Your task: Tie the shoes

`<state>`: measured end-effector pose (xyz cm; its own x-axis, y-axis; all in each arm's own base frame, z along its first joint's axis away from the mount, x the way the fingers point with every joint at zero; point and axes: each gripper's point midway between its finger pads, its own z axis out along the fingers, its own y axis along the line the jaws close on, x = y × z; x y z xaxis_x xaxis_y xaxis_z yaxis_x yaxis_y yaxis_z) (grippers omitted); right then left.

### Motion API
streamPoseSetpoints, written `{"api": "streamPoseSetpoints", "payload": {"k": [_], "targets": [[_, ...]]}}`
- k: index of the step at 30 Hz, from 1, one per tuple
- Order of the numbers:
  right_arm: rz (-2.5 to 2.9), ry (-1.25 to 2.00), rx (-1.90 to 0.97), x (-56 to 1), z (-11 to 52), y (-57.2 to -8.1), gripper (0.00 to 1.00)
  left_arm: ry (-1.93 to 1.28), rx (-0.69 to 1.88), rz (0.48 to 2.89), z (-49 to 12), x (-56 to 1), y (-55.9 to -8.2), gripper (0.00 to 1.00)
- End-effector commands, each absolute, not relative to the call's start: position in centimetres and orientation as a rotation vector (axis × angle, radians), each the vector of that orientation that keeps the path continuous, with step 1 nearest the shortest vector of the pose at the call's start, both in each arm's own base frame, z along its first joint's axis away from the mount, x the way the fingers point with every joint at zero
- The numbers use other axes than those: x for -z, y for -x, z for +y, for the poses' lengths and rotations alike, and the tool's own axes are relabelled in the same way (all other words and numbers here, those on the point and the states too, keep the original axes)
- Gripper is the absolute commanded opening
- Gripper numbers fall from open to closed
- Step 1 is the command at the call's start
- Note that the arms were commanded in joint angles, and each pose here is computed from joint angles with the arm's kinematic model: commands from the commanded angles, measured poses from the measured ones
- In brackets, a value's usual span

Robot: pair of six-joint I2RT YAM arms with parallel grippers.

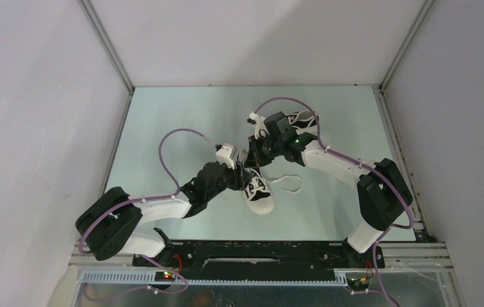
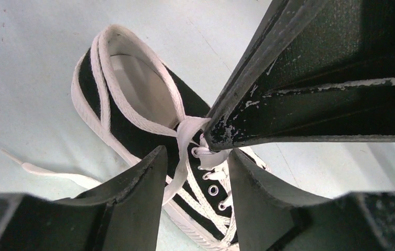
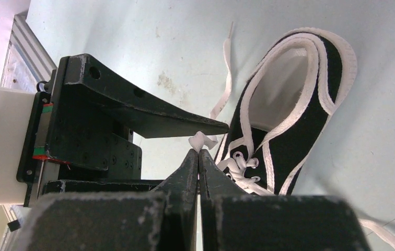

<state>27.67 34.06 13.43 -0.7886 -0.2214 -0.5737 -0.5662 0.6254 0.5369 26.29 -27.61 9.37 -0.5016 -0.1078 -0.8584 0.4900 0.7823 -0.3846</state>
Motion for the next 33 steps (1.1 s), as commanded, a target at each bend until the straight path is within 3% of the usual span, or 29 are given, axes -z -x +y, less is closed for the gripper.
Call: {"api": "streamPoseSetpoints", "payload": {"k": [1,23,33], "targets": [[2.313,0.64,-1.057,-16.1,34.9,-28.1,0.0,-0.275,0.756,1.884,-28.0,-11.8,-27.3,0.53],[2.321,0.637,-1.061,-16.0,34.7,-28.1,0.0,-0.251,0.77,1.798,-28.0,-14.4,-27.9,0.53],[2.317,0.637,-1.072,-16.2,34.8,-28.0,0.0,-0.255,0.751,1.823,-27.9,-13.6,-28.0,0.26]]}}
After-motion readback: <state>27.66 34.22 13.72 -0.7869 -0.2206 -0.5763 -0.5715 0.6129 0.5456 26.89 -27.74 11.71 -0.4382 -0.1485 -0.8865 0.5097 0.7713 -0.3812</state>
